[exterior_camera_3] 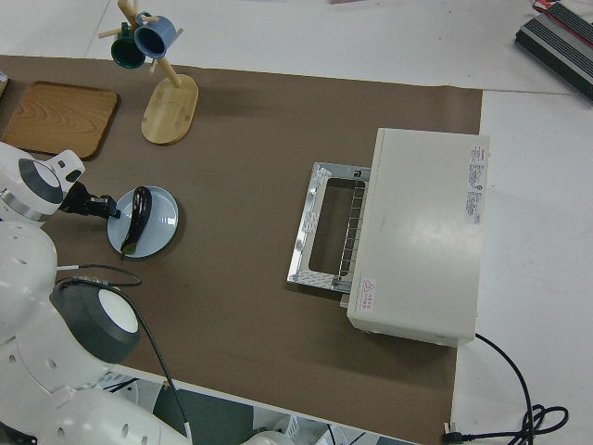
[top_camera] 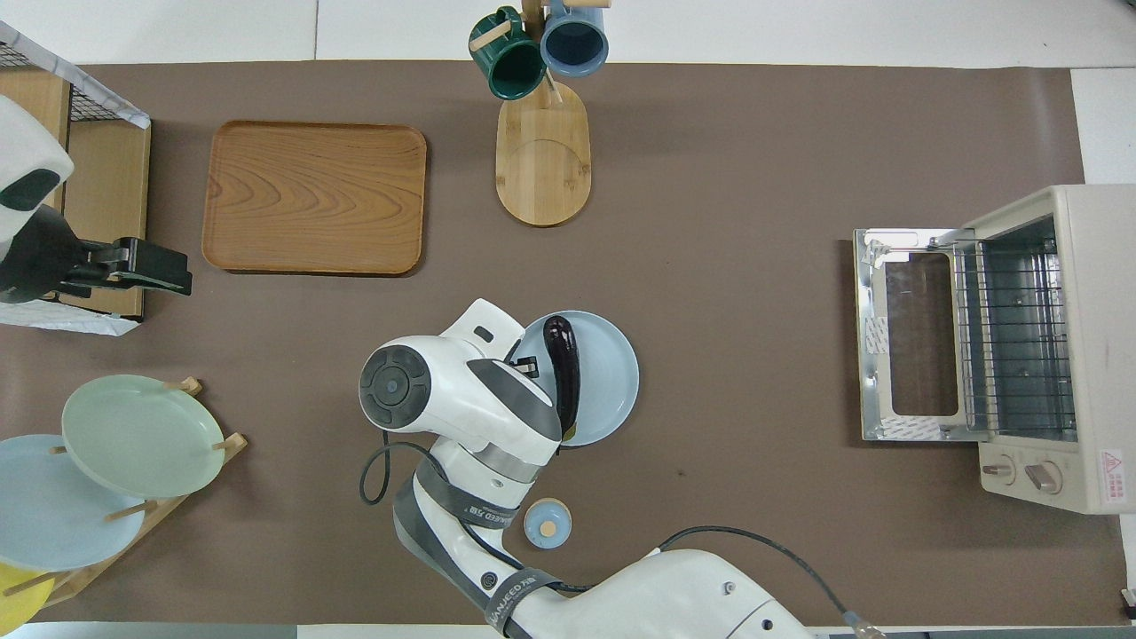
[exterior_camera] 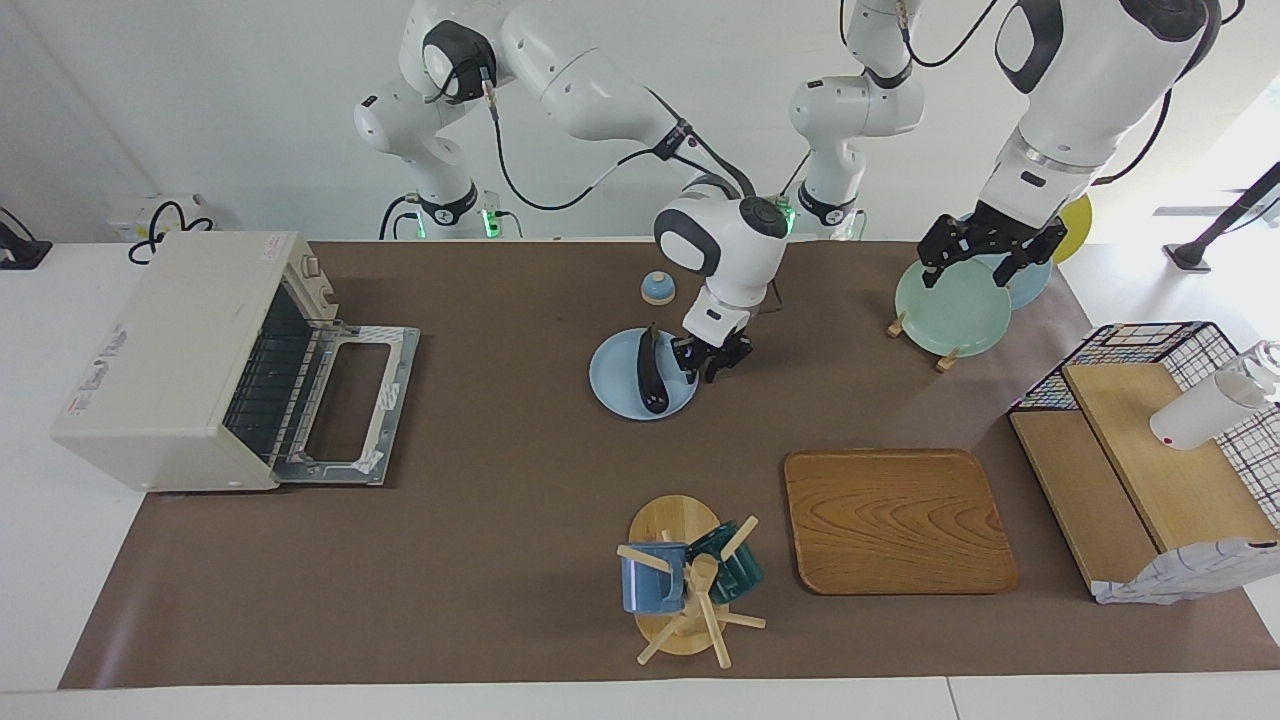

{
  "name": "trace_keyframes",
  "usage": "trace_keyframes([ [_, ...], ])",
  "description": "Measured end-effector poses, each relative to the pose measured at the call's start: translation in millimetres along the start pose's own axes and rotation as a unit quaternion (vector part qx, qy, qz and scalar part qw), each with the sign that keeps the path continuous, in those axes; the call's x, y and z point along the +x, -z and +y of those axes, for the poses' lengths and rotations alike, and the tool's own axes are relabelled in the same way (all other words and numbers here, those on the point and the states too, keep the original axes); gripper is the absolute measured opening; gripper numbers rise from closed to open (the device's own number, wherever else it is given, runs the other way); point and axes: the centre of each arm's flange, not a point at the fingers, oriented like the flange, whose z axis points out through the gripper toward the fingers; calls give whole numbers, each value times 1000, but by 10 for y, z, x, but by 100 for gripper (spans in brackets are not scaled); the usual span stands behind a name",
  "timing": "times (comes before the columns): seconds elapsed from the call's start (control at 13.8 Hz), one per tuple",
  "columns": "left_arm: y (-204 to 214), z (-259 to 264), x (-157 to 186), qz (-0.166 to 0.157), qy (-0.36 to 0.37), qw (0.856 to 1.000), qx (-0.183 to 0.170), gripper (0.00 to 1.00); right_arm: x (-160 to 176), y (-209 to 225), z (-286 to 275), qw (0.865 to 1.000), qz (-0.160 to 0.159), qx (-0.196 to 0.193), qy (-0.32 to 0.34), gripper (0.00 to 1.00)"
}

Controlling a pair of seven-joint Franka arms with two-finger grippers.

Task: Put eggplant into oven
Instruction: 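Lift the plate with the right gripper and carry it toward the oven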

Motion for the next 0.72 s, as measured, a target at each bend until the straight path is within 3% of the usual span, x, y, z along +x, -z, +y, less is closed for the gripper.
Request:
trace_keyframes([
  [0.14, -57, 15, 27, -5, -2, 1000, 0, 100, -13, 32, 32, 1000, -2, -3, -1, 4],
  [0.36, -76, 22, 36, -7, -4, 1000, 0, 100, -34, 96, 91, 1000, -9, -17, -1, 3],
  [0.51, -76, 22, 36, -7, -4, 1000, 0, 100, 10, 185, 205, 998, -11, -54, 4, 3],
  [0.72, -76, 23, 36, -7, -4, 1000, 0, 100, 272, 494, 668, 996, -26, -87, 6, 3],
])
